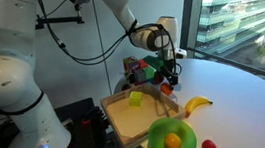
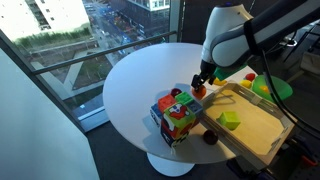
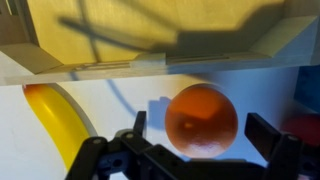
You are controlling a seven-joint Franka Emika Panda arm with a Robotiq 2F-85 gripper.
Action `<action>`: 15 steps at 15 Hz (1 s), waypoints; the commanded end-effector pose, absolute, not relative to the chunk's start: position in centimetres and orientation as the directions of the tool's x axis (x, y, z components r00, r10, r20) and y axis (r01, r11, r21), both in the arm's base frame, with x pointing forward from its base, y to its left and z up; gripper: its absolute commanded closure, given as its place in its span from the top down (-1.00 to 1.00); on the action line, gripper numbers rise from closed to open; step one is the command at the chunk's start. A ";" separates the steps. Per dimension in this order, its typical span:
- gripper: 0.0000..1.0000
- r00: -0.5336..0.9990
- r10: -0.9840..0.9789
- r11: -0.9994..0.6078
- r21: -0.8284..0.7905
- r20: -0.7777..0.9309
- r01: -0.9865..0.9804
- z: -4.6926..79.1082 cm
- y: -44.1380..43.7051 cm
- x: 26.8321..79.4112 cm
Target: Put the orange onto the bowl
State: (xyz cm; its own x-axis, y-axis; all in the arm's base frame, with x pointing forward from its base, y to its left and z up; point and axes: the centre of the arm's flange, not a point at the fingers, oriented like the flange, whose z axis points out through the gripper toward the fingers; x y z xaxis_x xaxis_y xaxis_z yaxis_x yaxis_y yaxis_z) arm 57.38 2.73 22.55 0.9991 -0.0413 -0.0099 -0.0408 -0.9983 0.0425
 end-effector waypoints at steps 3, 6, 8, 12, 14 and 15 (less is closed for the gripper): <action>1.00 0.999 -0.053 -0.996 0.068 -0.006 -0.053 21.5 2.9 57.6; 1.00 0.999 -0.052 -0.996 0.072 -0.007 -0.051 21.1 2.9 57.6; 0.48 0.999 -0.050 -0.996 0.080 -0.007 -0.050 20.8 3.0 57.8; -0.05 0.998 -0.056 -0.994 0.091 -0.008 -0.055 20.9 3.0 57.9; -0.06 0.998 -0.059 -0.994 0.088 -0.005 -0.058 21.3 3.0 57.8; -0.06 0.998 -0.059 -0.995 0.086 -0.005 -0.059 21.5 3.0 57.7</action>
State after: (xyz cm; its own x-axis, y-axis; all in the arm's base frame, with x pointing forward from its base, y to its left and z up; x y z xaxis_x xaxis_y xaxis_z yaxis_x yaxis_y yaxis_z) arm 57.37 2.90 20.81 0.9987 -0.0469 -0.0214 -0.0453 -0.9966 0.0694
